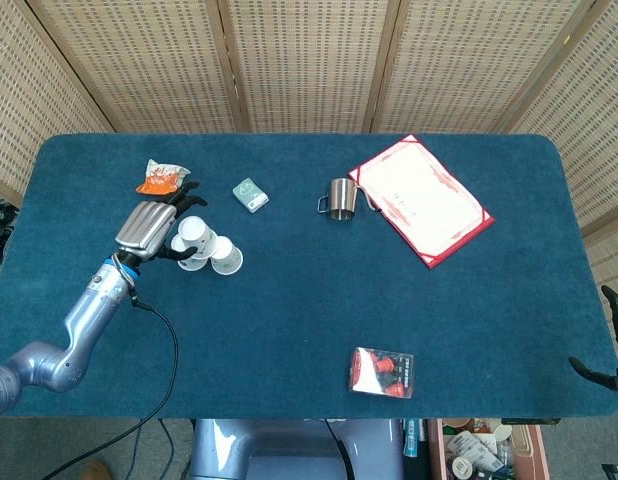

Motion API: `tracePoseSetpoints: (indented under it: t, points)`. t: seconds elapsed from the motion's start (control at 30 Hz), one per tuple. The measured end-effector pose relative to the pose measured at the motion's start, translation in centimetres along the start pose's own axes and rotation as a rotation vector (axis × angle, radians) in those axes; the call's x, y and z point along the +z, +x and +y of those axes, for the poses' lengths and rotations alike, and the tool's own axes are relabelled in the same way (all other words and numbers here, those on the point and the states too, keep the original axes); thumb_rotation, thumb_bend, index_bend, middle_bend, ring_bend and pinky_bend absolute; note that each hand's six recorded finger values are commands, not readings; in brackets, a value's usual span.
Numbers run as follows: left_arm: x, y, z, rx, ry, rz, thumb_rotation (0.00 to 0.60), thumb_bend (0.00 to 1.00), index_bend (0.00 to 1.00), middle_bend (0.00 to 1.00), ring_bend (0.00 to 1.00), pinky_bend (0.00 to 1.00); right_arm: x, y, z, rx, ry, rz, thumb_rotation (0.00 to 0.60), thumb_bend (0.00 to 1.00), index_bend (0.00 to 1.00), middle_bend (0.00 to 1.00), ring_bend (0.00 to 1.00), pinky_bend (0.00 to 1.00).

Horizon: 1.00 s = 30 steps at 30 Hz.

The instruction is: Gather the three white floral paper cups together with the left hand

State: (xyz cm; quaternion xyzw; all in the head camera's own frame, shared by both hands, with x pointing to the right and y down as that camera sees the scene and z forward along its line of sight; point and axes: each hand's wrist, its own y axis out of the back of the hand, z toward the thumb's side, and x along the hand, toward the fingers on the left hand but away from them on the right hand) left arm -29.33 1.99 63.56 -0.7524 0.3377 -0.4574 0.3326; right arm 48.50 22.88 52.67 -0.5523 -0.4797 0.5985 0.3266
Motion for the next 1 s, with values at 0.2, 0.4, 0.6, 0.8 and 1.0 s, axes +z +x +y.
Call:
tracePoseSetpoints:
  t: [0.2,0.4,0.6,0.8,1.0]
  points:
    - [-0.8,-1.8,2.6,0.109,-0.046,0.005,0.6,0.2,0.0,0.0,0.0,0.0,0.1,0.1,0.0,0.0,-0.001,0.004,0.6,0.0,0.0,0.0,0.0,0.0]
    - [-5.8,-7.7,5.5,0.256,-0.045,0.125,0.6,0.18,0.0,0.0,0.0,0.0,0.3,0.4,0.1,-0.003,-0.003,0.013,0.6,0.0,0.0,0.0,0.0,0.0]
    - [-12.2,-18.1,5.3,0.31,-0.001,0.366,0.6,0.17,0.0,0.0,0.0,0.0,0.3,0.5,0.0,-0.007,0.02,0.014,0.6,0.0,0.0,0.0,0.0,0.0]
    - [-13.8,-25.5,3.9,0.233,0.04,0.498,0.6,0.17,0.0,0.0,0.0,0.0,1.1,0.8,0.1,-0.02,0.03,0.041,0.6,0.0,0.0,0.0,0.0,0.0]
    - [-12.4,-27.9,2.8,0.221,0.04,0.45,0.6,0.17,0.0,0.0,0.0,0.0,2.3,1.4,0.1,-0.028,0.041,0.077,0.6,0.0,0.0,0.0,0.0,0.0]
